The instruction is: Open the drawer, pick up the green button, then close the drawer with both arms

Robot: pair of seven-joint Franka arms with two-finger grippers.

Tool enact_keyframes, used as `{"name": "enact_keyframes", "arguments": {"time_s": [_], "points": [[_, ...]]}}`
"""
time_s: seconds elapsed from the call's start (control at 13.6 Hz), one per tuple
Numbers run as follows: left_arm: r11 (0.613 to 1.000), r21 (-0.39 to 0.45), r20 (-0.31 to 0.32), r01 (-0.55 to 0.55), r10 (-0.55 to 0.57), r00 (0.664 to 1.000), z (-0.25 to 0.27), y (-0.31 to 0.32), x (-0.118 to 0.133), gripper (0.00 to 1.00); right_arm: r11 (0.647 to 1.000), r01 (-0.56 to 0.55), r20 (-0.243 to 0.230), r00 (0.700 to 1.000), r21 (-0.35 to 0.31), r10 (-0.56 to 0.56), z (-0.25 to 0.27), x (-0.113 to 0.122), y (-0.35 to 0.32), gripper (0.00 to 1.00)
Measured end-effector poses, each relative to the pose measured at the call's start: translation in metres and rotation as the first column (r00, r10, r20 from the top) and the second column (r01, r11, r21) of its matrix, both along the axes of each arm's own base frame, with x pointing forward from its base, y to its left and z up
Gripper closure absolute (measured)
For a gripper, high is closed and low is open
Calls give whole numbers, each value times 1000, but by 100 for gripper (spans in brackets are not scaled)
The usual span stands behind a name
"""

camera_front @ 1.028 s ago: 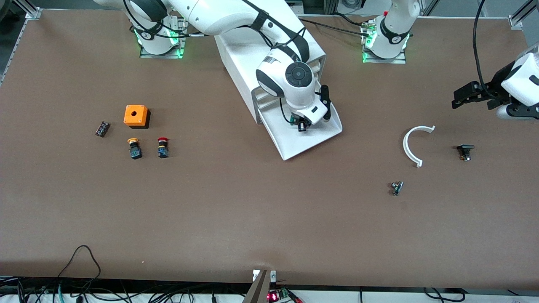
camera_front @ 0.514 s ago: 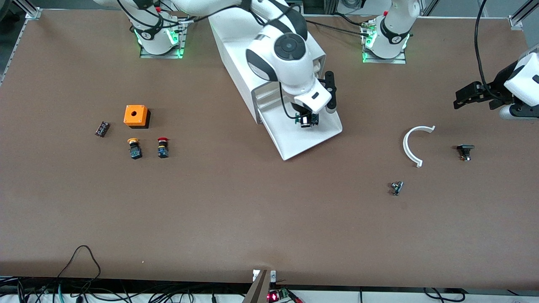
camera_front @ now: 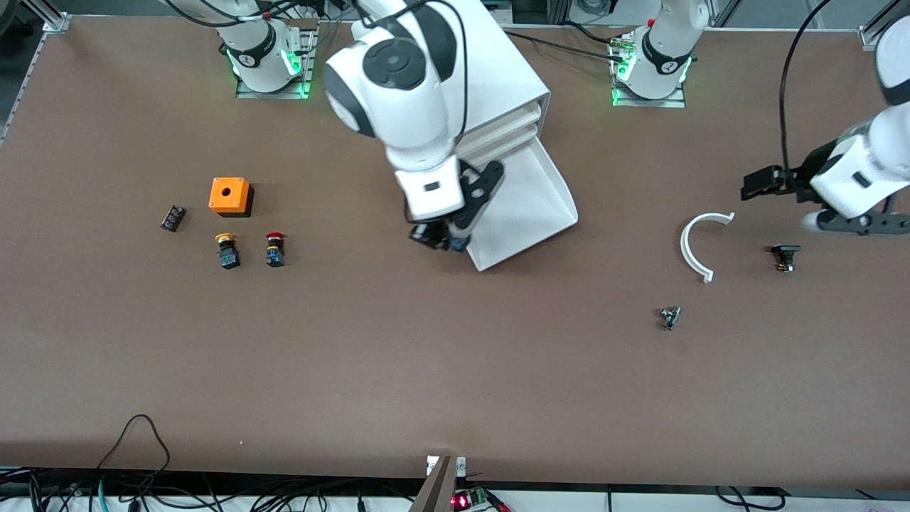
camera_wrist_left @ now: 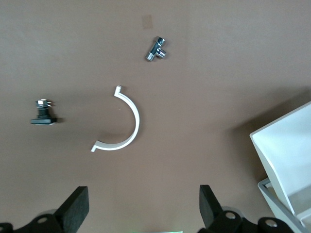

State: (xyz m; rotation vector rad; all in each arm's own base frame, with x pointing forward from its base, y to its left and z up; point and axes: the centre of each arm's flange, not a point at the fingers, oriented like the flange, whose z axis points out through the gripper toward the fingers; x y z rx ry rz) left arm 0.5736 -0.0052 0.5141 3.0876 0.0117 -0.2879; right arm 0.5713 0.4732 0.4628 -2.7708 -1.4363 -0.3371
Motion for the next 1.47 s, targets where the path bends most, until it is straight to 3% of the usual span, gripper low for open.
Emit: {"name": "enact_keyframes", "arguments": {"time_s": [0.22, 0.51, 0.88, 1.03, 1.47], "points": [[993, 12, 17, -113, 113, 993, -50, -43, 18, 0, 968, 244, -82, 965, -50, -248, -40, 11, -51, 58], [966, 6, 64, -258, 257, 964, -149, -134, 21, 0, 849, 503, -159, 836, -162, -525, -113, 9, -112, 58], [922, -31, 88, -386, 388, 918, -246, -220, -2, 0, 730, 653, -177, 709, -204, -683, -187, 17, -201, 58], [921, -28, 72, -387, 388, 919, -271, -245, -12, 0, 687, 697, -178, 664, -205, -727, -220, 4, -221, 58], [947, 4, 28, -321, 321, 947, -290, -287, -55, 0, 611, 775, -168, 589, -162, -791, -274, -34, -240, 57]]}}
